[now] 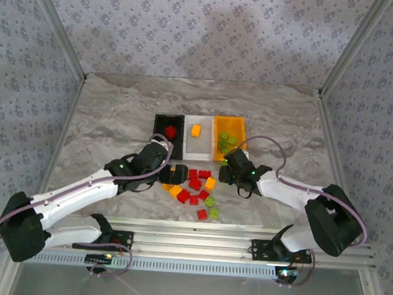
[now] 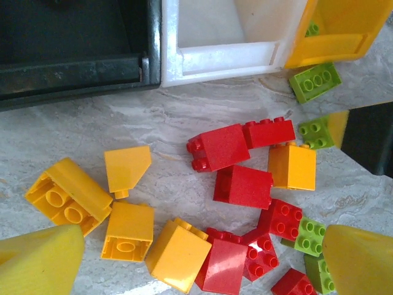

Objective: Sort the legos into containers by color

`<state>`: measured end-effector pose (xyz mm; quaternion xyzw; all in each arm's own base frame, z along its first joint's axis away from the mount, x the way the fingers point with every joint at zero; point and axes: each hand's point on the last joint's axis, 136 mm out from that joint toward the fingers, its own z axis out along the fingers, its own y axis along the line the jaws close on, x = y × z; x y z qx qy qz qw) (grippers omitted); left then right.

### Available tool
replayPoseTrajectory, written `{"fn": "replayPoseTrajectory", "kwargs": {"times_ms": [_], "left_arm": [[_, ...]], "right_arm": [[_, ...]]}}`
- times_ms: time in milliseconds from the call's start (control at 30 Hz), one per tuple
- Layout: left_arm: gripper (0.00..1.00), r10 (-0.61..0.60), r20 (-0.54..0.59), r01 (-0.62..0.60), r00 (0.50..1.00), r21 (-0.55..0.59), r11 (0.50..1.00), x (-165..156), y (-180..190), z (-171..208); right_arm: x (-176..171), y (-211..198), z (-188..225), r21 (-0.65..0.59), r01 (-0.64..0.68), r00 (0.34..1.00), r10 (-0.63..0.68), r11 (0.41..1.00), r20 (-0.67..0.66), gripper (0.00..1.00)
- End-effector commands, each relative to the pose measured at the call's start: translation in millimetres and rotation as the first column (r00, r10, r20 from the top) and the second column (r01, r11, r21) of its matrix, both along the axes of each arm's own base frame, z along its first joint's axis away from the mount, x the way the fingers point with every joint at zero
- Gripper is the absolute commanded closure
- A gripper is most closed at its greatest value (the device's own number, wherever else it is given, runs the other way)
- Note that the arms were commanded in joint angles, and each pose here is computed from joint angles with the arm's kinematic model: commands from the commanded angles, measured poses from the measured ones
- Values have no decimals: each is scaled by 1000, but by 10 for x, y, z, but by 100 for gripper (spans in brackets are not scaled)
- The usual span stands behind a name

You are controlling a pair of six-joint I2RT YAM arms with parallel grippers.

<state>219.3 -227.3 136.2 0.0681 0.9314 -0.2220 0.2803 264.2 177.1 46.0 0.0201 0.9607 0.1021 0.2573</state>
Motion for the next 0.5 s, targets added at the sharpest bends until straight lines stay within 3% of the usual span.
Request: {"fn": "replayPoseTrajectory", "kwargs": {"times_ms": [0,233,367,467], "left_arm": [[1,18,14,-18,1000,11,1000,3,46,27],[0,28,12,-28,1000,14,1000,12,63,0],[0,33,15,-34,999,19,999,17,79,-10],[0,39,9,-39,999,28,999,9,102,-33]], "right_arm": [[-137,-337,-31,-78,75,997,-77,994,-12,45],[-27,-29,168,0,-32,999,32,999,44,29],[21,34,15,-42,-65,998,65,997,2,35],[41,47,-114,-54,-65,998,63,996,-26,46]]}}
